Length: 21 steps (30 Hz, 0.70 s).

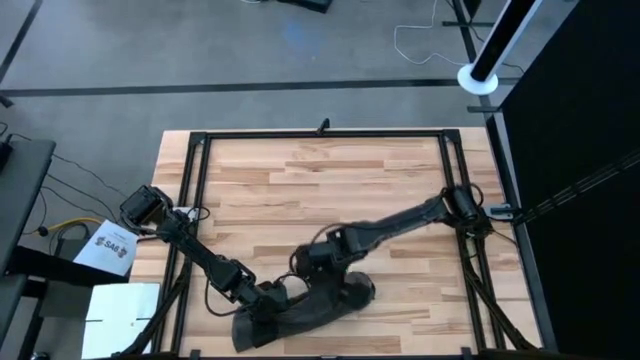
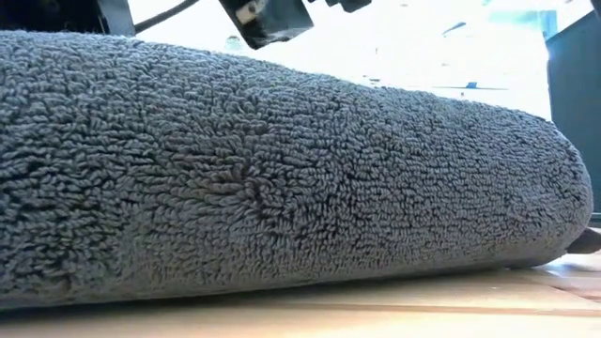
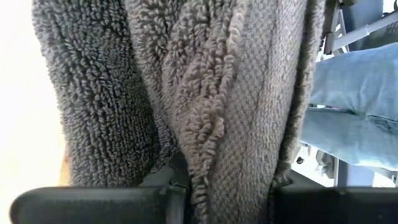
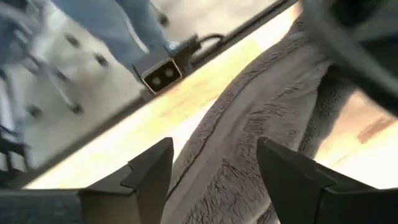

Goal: Roll towel
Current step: Roll the black towel

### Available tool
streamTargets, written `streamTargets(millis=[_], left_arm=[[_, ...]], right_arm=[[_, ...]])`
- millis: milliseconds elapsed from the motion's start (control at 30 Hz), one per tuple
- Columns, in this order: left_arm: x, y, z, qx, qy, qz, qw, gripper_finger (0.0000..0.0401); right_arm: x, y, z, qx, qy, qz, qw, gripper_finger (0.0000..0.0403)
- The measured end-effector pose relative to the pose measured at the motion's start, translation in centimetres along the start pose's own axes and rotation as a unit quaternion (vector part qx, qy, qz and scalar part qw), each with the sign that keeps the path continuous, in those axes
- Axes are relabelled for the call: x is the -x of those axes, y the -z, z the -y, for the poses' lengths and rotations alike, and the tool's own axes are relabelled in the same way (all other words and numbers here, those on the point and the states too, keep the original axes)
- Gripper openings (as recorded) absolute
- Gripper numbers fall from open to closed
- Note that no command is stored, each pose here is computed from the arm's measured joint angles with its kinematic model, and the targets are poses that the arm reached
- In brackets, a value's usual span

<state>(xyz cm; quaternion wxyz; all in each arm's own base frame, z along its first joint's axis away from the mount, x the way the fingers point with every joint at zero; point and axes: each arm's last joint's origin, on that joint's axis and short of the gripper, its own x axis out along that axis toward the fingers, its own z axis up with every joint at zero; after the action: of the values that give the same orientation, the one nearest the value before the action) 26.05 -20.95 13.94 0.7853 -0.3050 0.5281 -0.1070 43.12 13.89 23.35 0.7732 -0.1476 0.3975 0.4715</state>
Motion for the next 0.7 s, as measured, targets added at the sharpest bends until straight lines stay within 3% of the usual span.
streamTargets(millis=[133, 467, 700], left_arm=[[0.0, 0.1, 0.0, -0.002, -0.005, 0.007, 1.0, 0.0073], [-0.4, 1.6, -1.2, 0.03, -0.007, 0.016, 0.999, 0.0073], [-0.6, 2.1, -1.0, 0.029, -0.006, 0.023, 0.999, 0.0073]], right_arm=[[-1.3, -1.4, -1.4, 0.008, 0.049, -0.011, 0.999, 0.0222], [-5.5, -1.9, -1.5, -0.093, 0.125, -0.004, 0.988, 0.0225], [-6.6, -2.2, -1.6, -0.125, 0.172, 0.002, 0.977, 0.0269]])
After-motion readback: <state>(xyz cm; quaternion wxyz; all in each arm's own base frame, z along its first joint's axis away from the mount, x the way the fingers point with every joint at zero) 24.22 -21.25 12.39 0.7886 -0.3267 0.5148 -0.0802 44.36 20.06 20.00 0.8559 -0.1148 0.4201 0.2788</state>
